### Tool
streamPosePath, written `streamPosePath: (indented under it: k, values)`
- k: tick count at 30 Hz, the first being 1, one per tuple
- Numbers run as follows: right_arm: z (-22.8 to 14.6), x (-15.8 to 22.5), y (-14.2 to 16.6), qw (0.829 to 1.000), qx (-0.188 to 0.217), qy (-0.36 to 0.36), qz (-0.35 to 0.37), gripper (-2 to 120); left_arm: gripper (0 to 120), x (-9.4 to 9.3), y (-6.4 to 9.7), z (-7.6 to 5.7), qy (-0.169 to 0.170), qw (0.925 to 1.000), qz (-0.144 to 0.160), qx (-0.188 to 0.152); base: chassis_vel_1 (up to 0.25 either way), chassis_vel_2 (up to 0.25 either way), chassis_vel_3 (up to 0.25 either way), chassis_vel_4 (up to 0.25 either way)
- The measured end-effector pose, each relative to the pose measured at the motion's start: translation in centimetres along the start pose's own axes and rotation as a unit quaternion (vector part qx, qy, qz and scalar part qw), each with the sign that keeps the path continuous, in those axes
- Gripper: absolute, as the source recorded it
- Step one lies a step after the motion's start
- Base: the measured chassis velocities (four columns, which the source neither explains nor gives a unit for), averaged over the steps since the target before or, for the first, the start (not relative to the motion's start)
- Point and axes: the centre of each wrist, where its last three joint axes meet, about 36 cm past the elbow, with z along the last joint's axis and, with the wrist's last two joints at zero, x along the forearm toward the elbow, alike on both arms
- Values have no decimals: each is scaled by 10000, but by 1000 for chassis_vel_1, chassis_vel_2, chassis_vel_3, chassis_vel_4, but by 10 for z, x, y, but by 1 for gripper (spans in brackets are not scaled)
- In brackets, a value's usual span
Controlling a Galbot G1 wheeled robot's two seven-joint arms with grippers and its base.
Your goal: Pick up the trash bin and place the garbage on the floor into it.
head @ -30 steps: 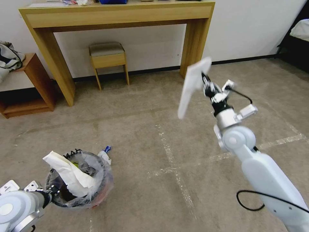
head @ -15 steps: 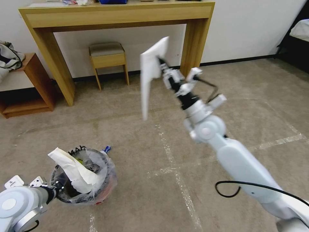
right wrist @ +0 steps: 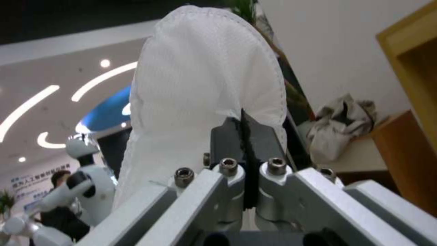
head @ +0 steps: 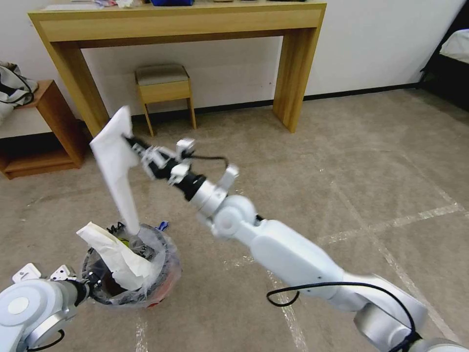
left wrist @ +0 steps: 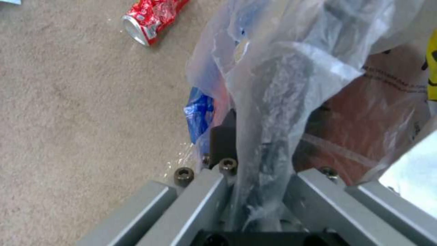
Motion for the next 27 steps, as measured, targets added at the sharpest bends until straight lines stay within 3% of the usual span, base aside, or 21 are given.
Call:
streamPosePath:
  k: [11, 27]
  values:
    - [61, 11, 5, 9991, 41, 419, 56, 0, 0, 0, 2, 3, 11, 10000, -32, 10, 0, 0, 0, 0]
    - [96, 22, -6, 9980, 256, 564, 148, 0, 0, 4, 1, 7, 20, 10000, 17, -10, 0, 0, 0, 0]
